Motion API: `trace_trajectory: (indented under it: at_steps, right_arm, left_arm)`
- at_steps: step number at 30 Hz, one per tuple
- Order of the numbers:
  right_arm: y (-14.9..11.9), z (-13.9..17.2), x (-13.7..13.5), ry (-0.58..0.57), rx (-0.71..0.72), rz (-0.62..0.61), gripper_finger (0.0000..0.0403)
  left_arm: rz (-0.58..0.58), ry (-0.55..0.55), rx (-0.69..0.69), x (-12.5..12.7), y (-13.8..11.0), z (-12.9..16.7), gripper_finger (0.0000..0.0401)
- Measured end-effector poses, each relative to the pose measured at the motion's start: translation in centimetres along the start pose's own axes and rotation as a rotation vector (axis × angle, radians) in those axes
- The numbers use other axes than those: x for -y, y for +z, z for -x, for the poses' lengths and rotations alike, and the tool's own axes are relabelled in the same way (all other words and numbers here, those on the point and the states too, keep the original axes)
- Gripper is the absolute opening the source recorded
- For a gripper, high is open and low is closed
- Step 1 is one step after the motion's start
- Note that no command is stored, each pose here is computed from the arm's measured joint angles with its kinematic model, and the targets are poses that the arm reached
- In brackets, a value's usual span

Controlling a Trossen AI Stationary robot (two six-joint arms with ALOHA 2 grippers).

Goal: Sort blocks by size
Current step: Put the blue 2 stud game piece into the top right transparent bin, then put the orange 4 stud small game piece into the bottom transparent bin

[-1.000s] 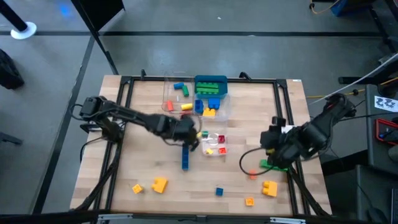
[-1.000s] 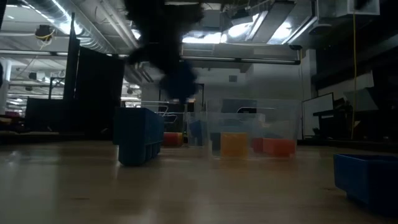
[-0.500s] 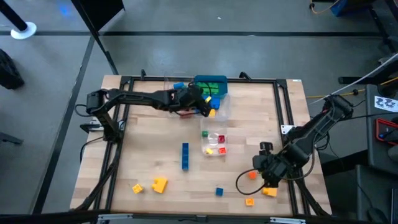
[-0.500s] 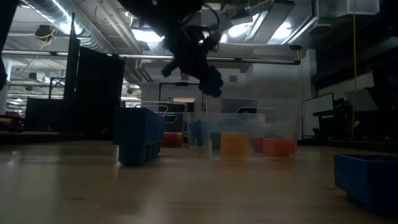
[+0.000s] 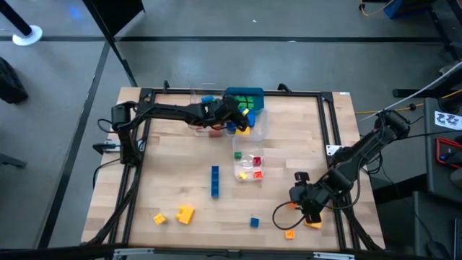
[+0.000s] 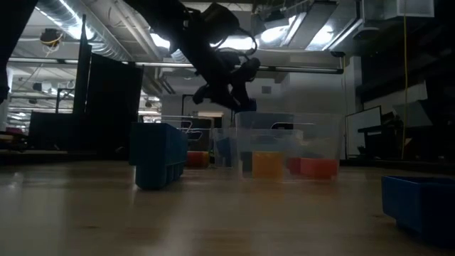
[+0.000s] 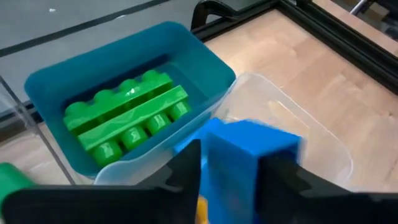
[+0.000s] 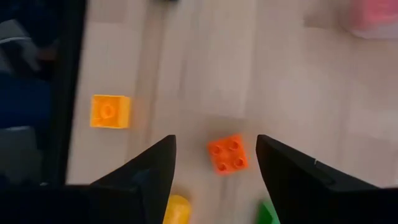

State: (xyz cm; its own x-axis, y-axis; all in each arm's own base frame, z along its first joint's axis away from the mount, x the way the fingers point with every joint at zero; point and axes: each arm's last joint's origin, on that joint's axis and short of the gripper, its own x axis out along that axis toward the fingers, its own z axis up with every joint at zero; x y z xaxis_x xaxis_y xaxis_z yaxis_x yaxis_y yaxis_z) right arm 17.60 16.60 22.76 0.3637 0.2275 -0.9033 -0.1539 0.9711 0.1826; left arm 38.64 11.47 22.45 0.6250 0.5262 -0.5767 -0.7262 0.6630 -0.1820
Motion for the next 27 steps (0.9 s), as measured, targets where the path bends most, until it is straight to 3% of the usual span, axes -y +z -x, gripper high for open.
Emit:
trace_trajectory:
  at_steps: [6,16,27]
  right_arm:
    - [-0.7,-1.3,0.3,0.029,0.005,0.056,0.0225]
    - [-3.0,-3.3,1.7,-0.019,-0.066,0.062,0.0225]
    - [-3.9,-4.9,2.3,0.005,-0.013,0.118,0.0225]
  left_arm:
    - [0.021,-0.007,-0.009,-0.1,0.0,0.0,0.0153]
    - [0.083,-0.016,-0.012,-0.1,0.1,0.1,0.0177]
    - [0.095,-0.208,-0.066,0.9,0.9,1.2,0.0174]
